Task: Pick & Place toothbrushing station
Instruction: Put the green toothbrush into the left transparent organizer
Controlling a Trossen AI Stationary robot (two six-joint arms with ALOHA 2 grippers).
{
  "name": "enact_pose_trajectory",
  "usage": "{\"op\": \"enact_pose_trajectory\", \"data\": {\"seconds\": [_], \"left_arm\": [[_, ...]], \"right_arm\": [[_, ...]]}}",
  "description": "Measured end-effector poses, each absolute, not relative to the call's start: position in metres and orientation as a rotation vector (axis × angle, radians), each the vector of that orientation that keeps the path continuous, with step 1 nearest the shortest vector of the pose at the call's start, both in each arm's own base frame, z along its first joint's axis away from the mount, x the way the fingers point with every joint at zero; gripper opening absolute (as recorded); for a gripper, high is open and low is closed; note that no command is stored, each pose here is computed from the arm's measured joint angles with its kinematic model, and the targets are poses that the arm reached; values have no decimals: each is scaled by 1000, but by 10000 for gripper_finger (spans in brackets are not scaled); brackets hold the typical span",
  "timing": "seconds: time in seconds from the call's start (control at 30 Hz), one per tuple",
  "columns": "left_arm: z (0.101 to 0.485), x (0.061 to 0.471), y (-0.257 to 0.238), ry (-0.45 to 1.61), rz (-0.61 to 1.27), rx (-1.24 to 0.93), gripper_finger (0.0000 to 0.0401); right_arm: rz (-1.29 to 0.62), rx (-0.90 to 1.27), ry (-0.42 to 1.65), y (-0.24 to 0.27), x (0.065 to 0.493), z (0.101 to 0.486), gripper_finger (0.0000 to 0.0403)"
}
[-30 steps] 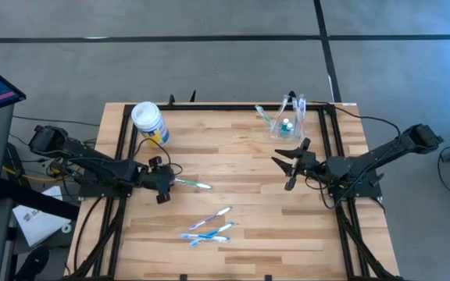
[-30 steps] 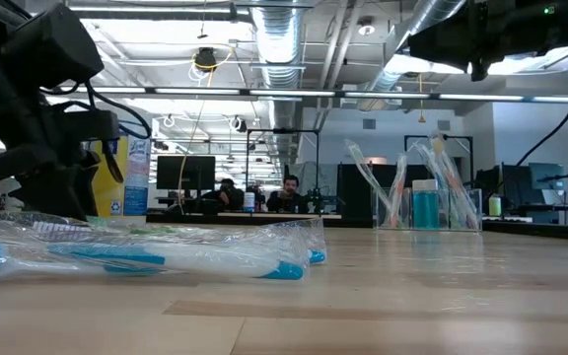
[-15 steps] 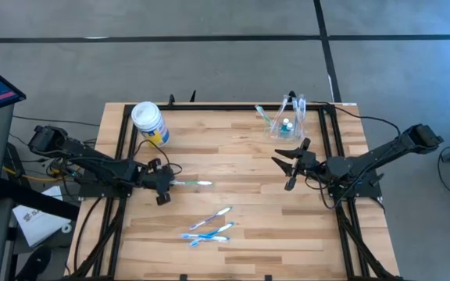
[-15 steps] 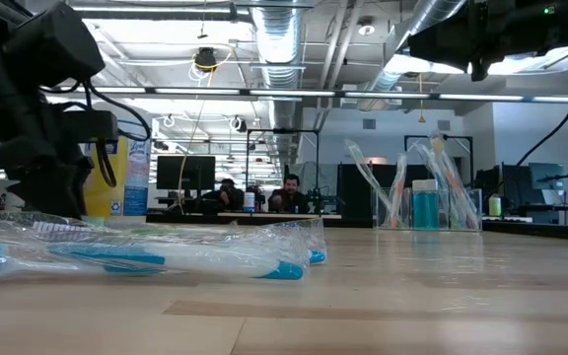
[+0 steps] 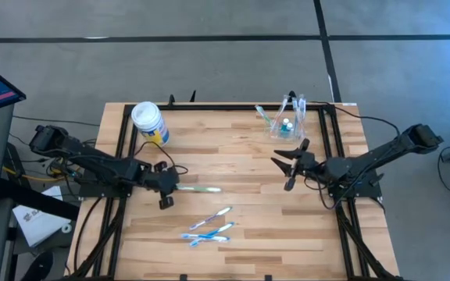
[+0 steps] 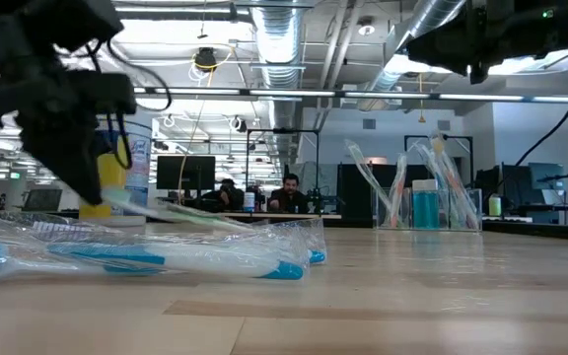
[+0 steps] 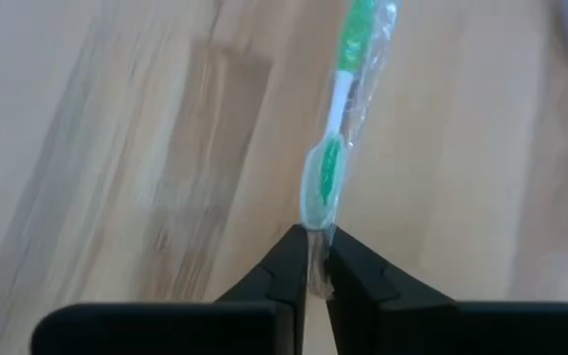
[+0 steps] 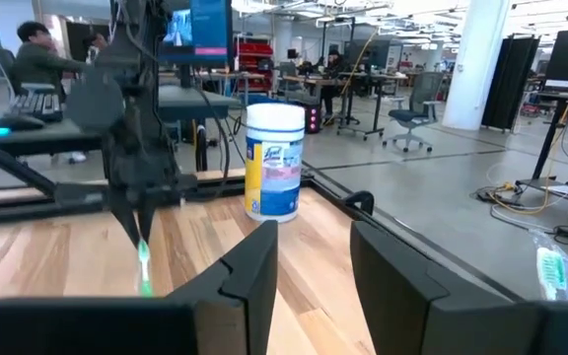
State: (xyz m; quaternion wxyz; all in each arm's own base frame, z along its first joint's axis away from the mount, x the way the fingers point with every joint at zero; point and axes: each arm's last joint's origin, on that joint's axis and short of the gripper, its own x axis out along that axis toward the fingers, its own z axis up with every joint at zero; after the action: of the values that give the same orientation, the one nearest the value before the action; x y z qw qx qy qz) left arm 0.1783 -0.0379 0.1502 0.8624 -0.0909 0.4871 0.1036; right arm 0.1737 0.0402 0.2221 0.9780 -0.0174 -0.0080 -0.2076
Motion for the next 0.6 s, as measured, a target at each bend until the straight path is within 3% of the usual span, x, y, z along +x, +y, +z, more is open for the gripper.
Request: {"op": "enact_pose_trajectory", "data": {"seconds": [0.6], "left_arm": [[229,218,-49,769,118,-193,1]], "right_arm": [[-378,-188,187,59,225,228,120]]}}
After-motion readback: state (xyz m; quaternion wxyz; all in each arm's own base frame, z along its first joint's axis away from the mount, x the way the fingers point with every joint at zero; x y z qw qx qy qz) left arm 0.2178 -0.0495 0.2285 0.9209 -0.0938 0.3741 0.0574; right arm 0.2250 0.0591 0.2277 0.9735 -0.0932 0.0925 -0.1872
